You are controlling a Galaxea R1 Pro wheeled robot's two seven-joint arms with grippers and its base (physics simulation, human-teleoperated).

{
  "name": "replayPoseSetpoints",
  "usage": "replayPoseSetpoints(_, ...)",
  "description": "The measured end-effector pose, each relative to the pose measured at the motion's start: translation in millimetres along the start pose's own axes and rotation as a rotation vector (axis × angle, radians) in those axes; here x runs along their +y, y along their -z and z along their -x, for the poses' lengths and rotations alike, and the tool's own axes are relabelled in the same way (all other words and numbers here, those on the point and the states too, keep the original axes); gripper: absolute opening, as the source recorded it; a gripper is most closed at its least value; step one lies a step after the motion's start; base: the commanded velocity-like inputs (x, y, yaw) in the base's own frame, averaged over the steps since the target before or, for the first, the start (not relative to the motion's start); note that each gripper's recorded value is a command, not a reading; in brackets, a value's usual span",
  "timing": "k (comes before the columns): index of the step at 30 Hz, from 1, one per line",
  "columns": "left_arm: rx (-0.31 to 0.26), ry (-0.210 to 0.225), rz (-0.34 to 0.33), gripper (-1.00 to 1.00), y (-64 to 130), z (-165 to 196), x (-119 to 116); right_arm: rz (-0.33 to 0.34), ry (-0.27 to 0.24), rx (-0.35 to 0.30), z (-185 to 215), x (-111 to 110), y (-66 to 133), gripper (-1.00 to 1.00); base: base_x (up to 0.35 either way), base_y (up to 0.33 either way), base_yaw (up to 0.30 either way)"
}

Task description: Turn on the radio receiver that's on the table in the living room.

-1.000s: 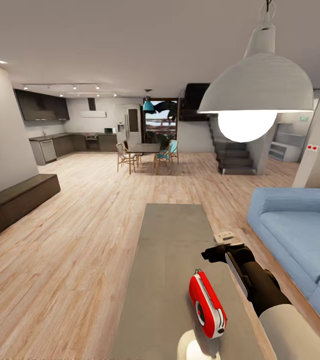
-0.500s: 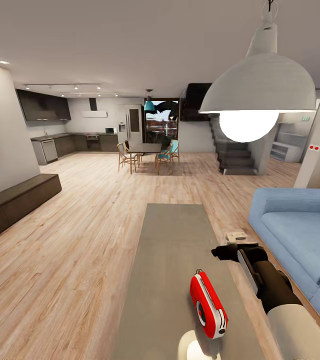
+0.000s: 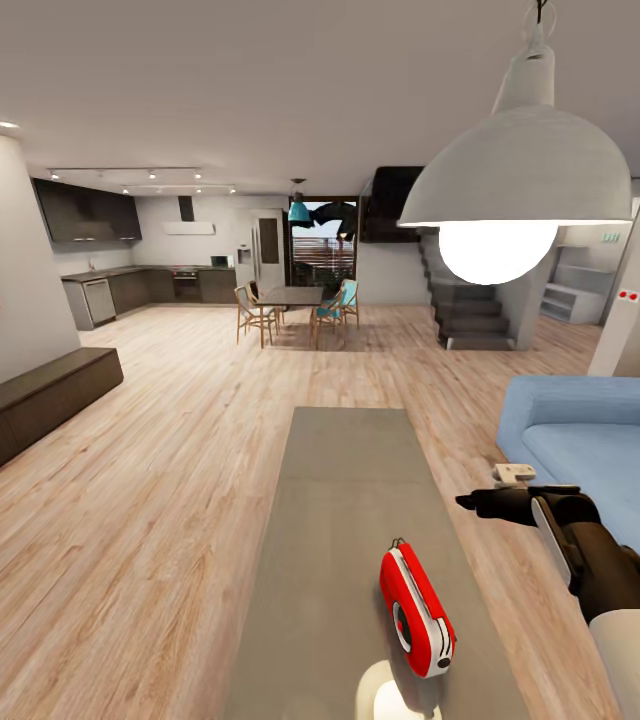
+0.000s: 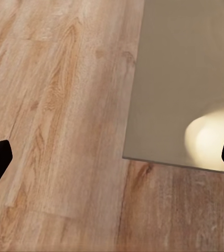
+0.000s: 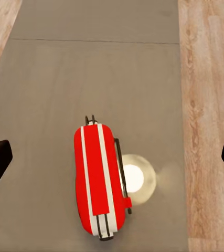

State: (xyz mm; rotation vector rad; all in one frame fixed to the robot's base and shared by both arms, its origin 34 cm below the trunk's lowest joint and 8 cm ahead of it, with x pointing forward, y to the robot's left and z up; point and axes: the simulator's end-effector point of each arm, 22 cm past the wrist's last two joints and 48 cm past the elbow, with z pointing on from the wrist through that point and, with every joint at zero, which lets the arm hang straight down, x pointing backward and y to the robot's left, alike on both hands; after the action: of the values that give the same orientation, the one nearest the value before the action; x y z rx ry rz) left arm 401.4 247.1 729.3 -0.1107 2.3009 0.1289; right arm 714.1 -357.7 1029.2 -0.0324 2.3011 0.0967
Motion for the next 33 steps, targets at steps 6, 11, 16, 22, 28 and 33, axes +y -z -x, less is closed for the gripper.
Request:
replayPoseSetpoints(6, 0.001, 0.001, 0.002, 1.0, 0.0, -0.3, 0.3, -0.003, 0.003, 0.001, -0.1, -0.7, 0.0, 1.0, -0.045, -0.132, 0.0)
replayPoseSetpoints(11, 0.002, 0.0, 0.002, 1.0, -0.1, -0.4, 0.7, -0.006, 0.005, 0.001, -0.3, -1.4, 0.1, 1.0, -0.159, -0.241, 0.0)
replayPoseSetpoints(16, 0.002, 0.0, 0.002, 1.0, -0.1, -0.4, 0.9, -0.006, 0.007, 0.002, -0.4, -1.2, 0.0, 1.0, -0.05, -0.073, 0.0)
replayPoseSetpoints(22, 0.002, -0.001, 0.002, 1.0, -0.1, -0.5, 1.1, -0.006, 0.008, 0.002, -0.5, -1.0, -0.1, 1.0, -0.007, -0.107, 0.0)
replayPoseSetpoints(28, 0.003, -0.001, 0.001, 1.0, -0.1, -0.7, 0.9, -0.006, 0.01, -0.001, 0.3, -1.1, -0.1, 1.0, -0.001, -0.177, 0.0)
replayPoseSetpoints(33, 0.003, -0.001, 0.002, 1.0, -0.1, -0.6, 1.1, -0.008, 0.01, -0.002, 0.5, -1.6, 0.0, 1.0, 0.0, -0.027, 0.0)
